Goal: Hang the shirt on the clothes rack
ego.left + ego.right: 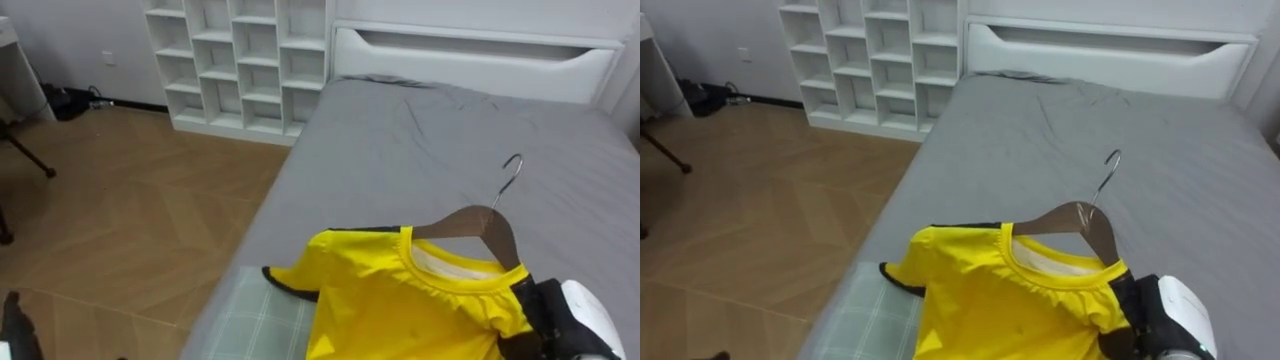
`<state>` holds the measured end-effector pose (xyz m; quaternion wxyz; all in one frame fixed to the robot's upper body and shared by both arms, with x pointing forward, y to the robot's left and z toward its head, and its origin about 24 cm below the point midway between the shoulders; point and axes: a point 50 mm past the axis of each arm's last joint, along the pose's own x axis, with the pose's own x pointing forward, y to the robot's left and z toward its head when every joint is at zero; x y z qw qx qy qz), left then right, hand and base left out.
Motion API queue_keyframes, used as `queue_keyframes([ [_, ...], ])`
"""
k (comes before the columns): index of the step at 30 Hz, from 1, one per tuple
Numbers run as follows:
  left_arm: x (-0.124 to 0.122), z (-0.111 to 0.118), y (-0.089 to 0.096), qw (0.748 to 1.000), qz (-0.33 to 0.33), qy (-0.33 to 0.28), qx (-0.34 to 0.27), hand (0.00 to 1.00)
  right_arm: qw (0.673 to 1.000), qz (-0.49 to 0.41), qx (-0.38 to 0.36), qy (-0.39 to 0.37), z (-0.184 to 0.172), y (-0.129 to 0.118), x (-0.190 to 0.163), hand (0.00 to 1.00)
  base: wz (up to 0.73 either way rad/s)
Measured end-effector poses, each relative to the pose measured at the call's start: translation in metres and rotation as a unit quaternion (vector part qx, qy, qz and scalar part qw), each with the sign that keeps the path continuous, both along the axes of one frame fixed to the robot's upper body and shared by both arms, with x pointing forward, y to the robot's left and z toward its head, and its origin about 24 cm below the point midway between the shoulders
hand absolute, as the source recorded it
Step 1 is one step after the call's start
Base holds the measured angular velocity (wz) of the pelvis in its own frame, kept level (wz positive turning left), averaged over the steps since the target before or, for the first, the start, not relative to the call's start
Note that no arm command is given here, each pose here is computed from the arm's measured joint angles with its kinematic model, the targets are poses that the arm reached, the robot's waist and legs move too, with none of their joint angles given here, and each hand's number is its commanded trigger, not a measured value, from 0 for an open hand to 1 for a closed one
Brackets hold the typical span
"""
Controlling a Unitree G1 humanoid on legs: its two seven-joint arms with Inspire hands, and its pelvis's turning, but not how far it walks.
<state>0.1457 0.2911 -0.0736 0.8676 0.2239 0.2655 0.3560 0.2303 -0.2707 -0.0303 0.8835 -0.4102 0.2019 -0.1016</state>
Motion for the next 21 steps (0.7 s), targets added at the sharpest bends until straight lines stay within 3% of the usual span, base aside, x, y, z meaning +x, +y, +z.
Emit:
queue_keyframes([
  [3,-0.031,-0.024,0.002,0.996,0.047,0.062,-0.042,0.0,1.0,-0.003,0.015,0.012,-0.004,-0.001,-0.006,1.0,-0.03],
  [9,-0.085,-0.057,-0.001,0.975,0.072,0.194,-0.085,0.0,1.0,-0.004,0.01,0.021,-0.005,0.0,-0.02,1.0,-0.03],
  [17,-0.135,-0.073,-0.008,0.944,0.071,0.293,-0.132,0.0,1.0,0.02,-0.006,-0.016,0.013,0.006,-0.016,1.0,-0.08],
  [21,-0.142,-0.076,-0.011,0.935,0.058,0.319,-0.145,0.0,0.999,0.033,-0.008,-0.04,0.023,0.011,-0.011,1.0,-0.01],
])
